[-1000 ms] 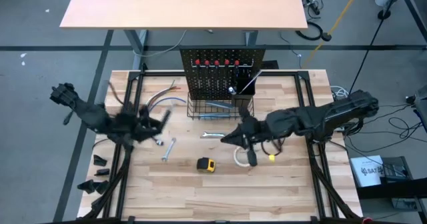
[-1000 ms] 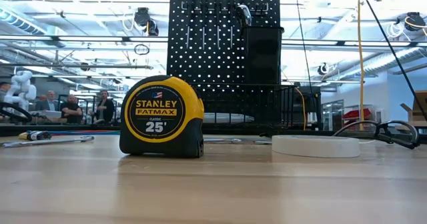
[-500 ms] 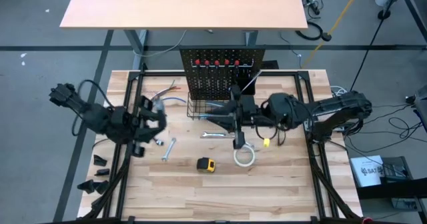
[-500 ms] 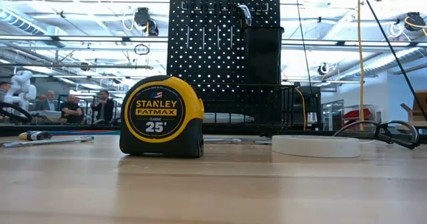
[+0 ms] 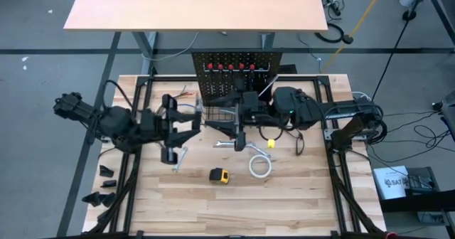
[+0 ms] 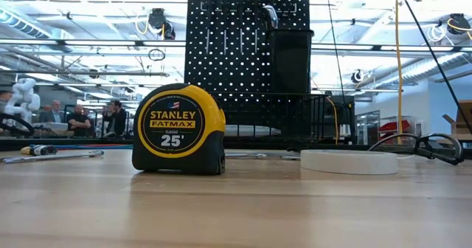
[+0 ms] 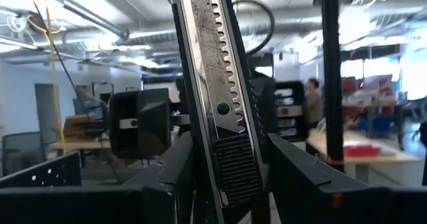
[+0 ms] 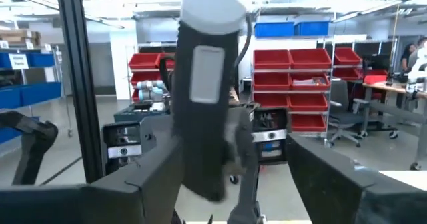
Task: Hang tools onto peg board
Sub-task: Put the black utility knife into the pegboard basket, then put the masking tape into the pegboard basket
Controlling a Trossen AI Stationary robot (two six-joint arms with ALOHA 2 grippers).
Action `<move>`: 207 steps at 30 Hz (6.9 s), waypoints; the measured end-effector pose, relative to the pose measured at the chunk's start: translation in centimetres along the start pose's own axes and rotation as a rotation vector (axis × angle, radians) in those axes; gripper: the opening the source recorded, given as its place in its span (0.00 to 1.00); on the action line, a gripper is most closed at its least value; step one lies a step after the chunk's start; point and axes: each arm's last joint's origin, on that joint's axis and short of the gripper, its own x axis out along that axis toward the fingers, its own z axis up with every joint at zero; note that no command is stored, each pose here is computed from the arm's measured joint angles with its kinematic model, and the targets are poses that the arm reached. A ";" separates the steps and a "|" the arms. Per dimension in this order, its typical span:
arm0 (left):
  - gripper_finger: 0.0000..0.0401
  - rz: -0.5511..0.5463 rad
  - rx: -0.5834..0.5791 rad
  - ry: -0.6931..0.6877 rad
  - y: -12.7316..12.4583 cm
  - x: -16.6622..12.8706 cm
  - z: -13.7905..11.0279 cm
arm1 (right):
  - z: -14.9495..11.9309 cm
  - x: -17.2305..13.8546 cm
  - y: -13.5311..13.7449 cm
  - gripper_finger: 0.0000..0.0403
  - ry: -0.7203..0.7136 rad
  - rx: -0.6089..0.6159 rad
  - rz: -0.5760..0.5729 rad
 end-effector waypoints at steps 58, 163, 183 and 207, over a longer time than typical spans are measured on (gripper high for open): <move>0.59 0.302 -0.186 0.332 7.5 -9.2 2.4 | -2.9 -0.7 0.9 0.34 0.342 -0.144 -0.250; 0.59 0.228 -0.137 0.464 6.9 -9.0 1.0 | -12.5 4.6 -1.6 0.78 1.034 -0.146 -0.157; 0.59 -0.117 -0.126 0.781 3.4 -4.9 -6.8 | -7.8 -5.6 5.4 0.78 1.424 0.362 -0.350; 0.59 0.161 -0.210 0.751 4.7 -0.8 -11.6 | -22.9 -15.0 4.4 0.78 1.251 0.651 -0.907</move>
